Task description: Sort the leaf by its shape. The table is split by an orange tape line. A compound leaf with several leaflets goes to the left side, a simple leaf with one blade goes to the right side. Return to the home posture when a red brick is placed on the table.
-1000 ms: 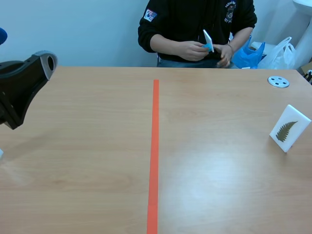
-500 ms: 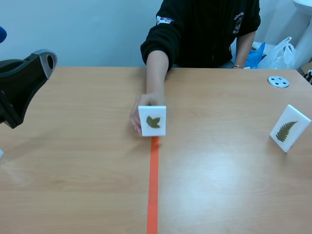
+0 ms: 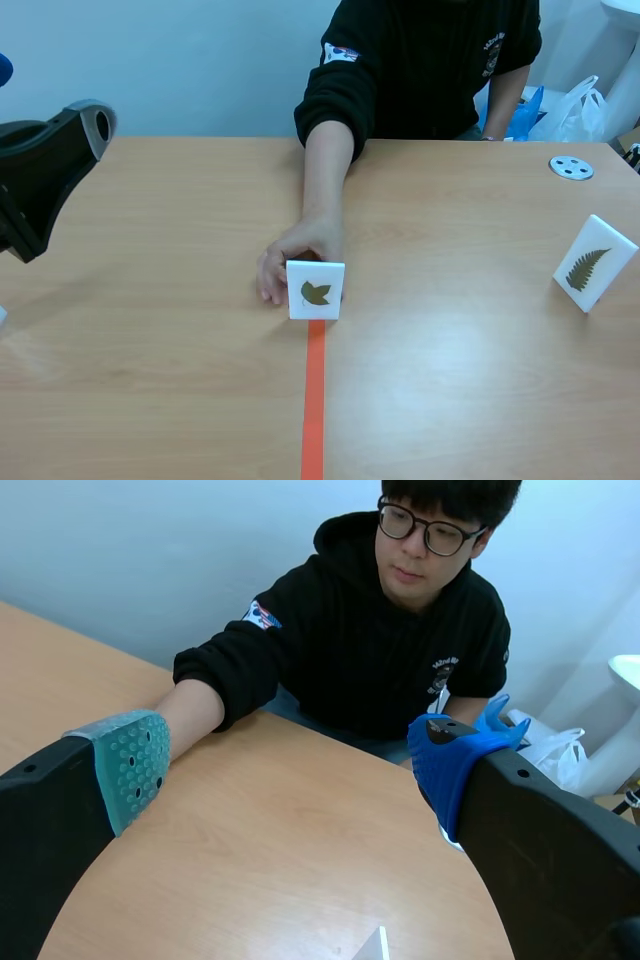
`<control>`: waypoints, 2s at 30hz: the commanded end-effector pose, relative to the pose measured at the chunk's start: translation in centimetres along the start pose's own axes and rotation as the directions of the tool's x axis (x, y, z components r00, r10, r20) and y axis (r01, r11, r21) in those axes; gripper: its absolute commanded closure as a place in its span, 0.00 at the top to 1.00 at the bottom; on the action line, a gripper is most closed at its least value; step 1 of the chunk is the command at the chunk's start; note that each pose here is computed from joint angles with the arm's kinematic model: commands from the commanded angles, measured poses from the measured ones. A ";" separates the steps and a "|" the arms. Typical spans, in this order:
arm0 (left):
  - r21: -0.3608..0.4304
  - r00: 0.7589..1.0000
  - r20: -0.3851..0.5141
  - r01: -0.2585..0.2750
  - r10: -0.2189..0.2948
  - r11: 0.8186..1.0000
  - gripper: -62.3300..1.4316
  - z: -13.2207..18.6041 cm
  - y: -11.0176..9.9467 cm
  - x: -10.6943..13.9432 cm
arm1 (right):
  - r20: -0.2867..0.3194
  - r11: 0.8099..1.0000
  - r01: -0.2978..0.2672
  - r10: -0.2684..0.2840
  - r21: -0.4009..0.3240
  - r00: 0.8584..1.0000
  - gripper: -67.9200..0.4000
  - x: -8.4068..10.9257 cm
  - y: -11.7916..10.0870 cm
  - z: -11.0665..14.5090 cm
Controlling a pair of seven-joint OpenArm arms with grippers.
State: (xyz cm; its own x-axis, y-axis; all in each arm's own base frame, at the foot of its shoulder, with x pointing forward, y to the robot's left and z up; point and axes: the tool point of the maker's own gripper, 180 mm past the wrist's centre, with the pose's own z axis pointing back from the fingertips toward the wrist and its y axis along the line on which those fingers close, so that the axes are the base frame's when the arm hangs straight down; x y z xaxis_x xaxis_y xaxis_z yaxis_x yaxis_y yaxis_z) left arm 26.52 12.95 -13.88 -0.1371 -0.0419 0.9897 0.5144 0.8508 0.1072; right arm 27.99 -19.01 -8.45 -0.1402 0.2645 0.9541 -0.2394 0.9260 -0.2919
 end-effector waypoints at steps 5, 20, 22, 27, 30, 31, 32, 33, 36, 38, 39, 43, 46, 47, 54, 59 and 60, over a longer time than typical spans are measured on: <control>0.006 1.000 0.019 -0.006 0.006 1.000 1.00 0.0 0.1 0.4 | 0.011 1.000 -0.006 0.006 0.001 1.000 0.72 0.3 -0.1 0.0; -0.059 0.996 -0.082 0.036 -0.041 0.998 1.00 -0.2 -0.4 -1.4 | 0.007 1.000 -0.007 0.007 0.001 1.000 0.72 0.2 -0.1 0.0; -0.052 0.995 -0.095 0.034 -0.039 0.998 1.00 -0.3 0.0 -2.0 | 0.007 1.000 -0.008 0.008 0.000 1.000 0.72 0.2 -0.1 0.0; -0.028 0.991 -0.132 0.014 -0.018 1.000 1.00 -0.6 1.3 -4.2 | 0.002 1.000 -0.010 0.010 0.000 1.000 0.72 0.2 -0.1 0.0; -0.041 0.985 -0.169 0.022 -0.029 0.999 1.00 -1.0 1.3 -6.1 | 0.001 1.000 -0.010 0.010 0.000 1.000 0.72 0.1 -0.1 0.0; -0.050 0.983 -0.182 0.021 -0.030 0.999 1.00 -1.2 1.2 -6.8 | 0.001 1.000 -0.010 0.010 0.000 1.000 0.72 0.1 -0.1 0.0; -0.058 0.981 -0.194 0.019 -0.030 0.998 1.00 -1.4 1.0 -7.5 | 0.001 1.000 -0.010 0.010 0.000 1.000 0.72 0.1 -0.1 0.0; -0.070 0.978 -0.208 0.022 -0.036 0.997 1.00 -1.6 0.8 -8.2 | 0.001 1.000 -0.010 0.010 0.000 1.000 0.72 0.1 -0.1 0.0; -0.120 0.969 -0.240 0.036 -0.065 0.992 1.00 -2.5 -0.1 -10.2 | 0.001 1.000 -0.010 0.010 0.000 1.000 0.72 0.1 -0.1 0.0; -0.159 0.961 -0.261 0.048 -0.088 0.986 1.00 -3.1 -0.9 -11.4 | 0.001 1.000 -0.010 0.010 0.000 1.000 0.72 0.1 -0.1 0.0; -0.178 0.957 -0.271 0.054 -0.101 0.983 1.00 -3.3 -1.2 -12.0 | 0.001 1.000 -0.010 0.010 0.000 1.000 0.72 0.1 -0.1 0.0; -0.234 0.942 -0.307 0.061 -0.134 0.970 1.00 -4.3 -2.0 -14.2 | -0.002 1.000 -0.010 0.010 0.000 1.000 0.72 0.1 -0.1 0.0; -0.256 0.934 -0.332 0.049 -0.136 0.965 1.00 -5.1 -2.2 -15.6 | -0.002 1.000 -0.010 0.010 0.000 1.000 0.72 0.1 -0.1 0.0; -0.263 0.931 -0.339 0.046 -0.137 0.964 1.00 -5.3 -2.3 -16.1 | -0.003 1.000 -0.010 0.010 0.000 1.000 0.72 0.1 -0.1 0.0; -0.311 0.917 -0.372 0.023 -0.144 0.950 1.00 -7.2 -3.6 -18.6 | -0.003 1.000 -0.010 0.010 0.000 1.000 0.72 0.1 -0.1 0.0; -0.374 0.904 -0.390 0.018 -0.175 0.927 1.00 -8.2 -5.8 -20.5 | -0.004 1.000 -0.014 0.014 -0.001 1.000 0.72 0.0 -0.1 0.0; -0.381 0.903 -0.393 0.011 -0.173 0.924 1.00 -8.4 -6.2 -20.8 | -0.004 1.000 -0.014 0.014 -0.001 1.000 0.72 0.0 -0.1 0.0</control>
State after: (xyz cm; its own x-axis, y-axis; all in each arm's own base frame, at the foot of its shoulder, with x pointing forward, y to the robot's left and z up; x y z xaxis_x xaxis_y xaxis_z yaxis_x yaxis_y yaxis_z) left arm 32.69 5.06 -35.75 0.1524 -0.4272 0.8912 0.7972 0.5862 0.1447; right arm 28.04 -19.12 -8.75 -0.1247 0.2749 0.9534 -0.2373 0.9247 -0.2977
